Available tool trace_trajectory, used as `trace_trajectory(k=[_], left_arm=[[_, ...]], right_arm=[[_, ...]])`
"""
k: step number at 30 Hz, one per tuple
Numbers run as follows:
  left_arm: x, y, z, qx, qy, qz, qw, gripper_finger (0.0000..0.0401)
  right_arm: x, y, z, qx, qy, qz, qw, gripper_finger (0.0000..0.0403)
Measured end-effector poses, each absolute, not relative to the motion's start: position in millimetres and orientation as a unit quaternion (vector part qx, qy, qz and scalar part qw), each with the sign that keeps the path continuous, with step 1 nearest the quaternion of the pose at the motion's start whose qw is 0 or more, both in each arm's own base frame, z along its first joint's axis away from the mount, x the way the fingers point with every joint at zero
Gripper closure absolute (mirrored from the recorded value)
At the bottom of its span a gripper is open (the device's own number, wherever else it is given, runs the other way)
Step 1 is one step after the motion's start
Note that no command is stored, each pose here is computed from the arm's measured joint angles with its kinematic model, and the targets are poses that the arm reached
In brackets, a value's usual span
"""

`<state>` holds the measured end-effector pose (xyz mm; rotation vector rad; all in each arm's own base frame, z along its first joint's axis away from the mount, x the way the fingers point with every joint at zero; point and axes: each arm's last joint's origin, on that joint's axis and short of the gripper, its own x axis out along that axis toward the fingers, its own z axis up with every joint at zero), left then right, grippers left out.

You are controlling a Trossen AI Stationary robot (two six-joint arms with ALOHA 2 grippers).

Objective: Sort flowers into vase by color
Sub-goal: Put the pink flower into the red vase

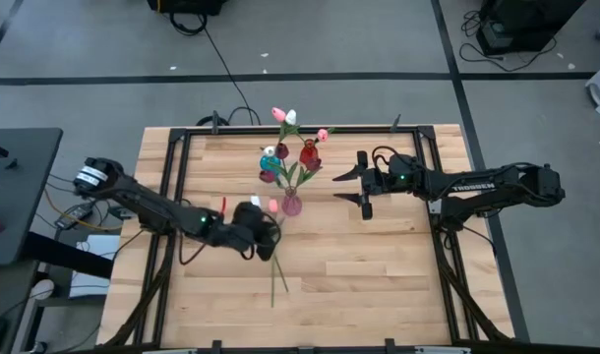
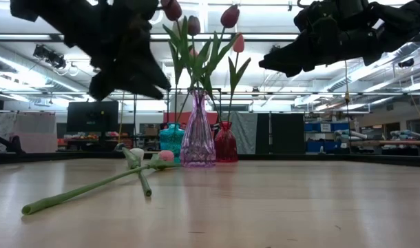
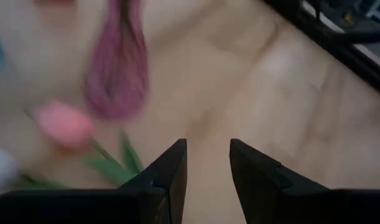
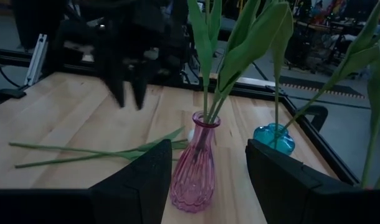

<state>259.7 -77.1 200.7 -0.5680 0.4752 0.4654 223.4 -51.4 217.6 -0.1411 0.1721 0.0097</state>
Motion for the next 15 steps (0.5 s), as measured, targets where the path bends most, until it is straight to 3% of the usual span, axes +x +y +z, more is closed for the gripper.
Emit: trace_trajectory(k=[15], left_arm=[[271,-100,156,-0.416,0.338,0.214,0.817,0.0341]], right_arm=[[224,-52,219,-0.098,0.080,0.006,0.992,0.0188]])
